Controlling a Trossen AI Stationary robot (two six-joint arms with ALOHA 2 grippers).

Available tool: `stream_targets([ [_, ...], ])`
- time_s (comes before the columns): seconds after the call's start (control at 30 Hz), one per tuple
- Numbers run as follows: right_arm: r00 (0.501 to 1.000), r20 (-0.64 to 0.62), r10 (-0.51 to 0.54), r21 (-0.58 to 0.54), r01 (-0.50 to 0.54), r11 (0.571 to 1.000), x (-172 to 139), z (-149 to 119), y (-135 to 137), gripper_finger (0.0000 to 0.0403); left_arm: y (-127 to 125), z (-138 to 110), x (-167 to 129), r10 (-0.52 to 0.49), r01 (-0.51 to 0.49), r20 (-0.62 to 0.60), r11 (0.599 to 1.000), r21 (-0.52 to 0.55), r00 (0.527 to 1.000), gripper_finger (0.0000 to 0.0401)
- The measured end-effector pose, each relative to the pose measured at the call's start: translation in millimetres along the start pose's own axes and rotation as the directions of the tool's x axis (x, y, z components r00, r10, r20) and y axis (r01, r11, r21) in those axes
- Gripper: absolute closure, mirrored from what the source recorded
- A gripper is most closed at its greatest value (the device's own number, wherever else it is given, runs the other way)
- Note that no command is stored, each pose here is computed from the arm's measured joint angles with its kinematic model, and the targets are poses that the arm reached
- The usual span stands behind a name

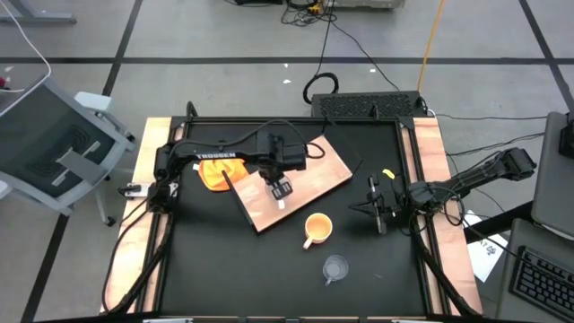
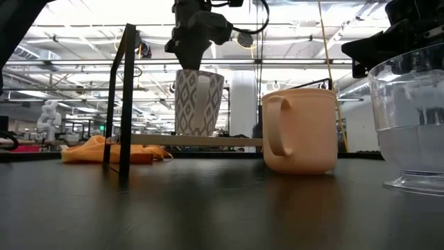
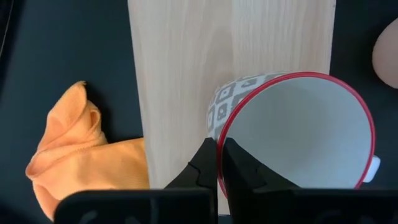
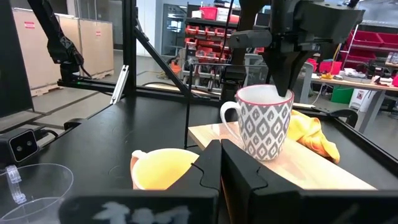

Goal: Stack small to large cups/mugs on shelf
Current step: Put the white mug on the shelf

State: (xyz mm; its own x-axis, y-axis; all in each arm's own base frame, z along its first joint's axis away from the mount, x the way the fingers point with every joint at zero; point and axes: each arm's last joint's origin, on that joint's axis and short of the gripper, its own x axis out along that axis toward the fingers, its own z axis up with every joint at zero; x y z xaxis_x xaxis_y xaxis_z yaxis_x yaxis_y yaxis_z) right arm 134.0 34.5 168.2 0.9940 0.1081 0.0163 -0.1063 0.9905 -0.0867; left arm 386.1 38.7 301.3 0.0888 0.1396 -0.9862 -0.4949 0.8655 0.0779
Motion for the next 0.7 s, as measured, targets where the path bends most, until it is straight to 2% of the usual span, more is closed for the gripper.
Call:
stream_targets([
  [0.23, 1.0, 0.0, 0.0, 0.0, 0.0, 1.0, 0.0, 0.0, 0.0, 0.0403, 0.9, -5.7, 7.6, -0.016, 0.015, -0.021, 1.0, -0.014, 1.0, 0.0395],
  [0.4, 1.0, 0.001, 0.0, -0.001, 0.0, 1.0, 0.0, 0.1, -0.1, 0.0403, 6.6, -16.1, 19.2, -0.077, 0.078, 0.014, 0.996, -0.05, 0.997, 0.0395],
  [0.7, 1.0, 0.021, -0.002, -0.004, 0.002, 1.0, 0.0, 2.1, -0.2, 0.0403, 29.0, -56.8, 12.9, -0.11, 0.118, 0.061, 0.982, -0.149, 0.992, 0.0395],
])
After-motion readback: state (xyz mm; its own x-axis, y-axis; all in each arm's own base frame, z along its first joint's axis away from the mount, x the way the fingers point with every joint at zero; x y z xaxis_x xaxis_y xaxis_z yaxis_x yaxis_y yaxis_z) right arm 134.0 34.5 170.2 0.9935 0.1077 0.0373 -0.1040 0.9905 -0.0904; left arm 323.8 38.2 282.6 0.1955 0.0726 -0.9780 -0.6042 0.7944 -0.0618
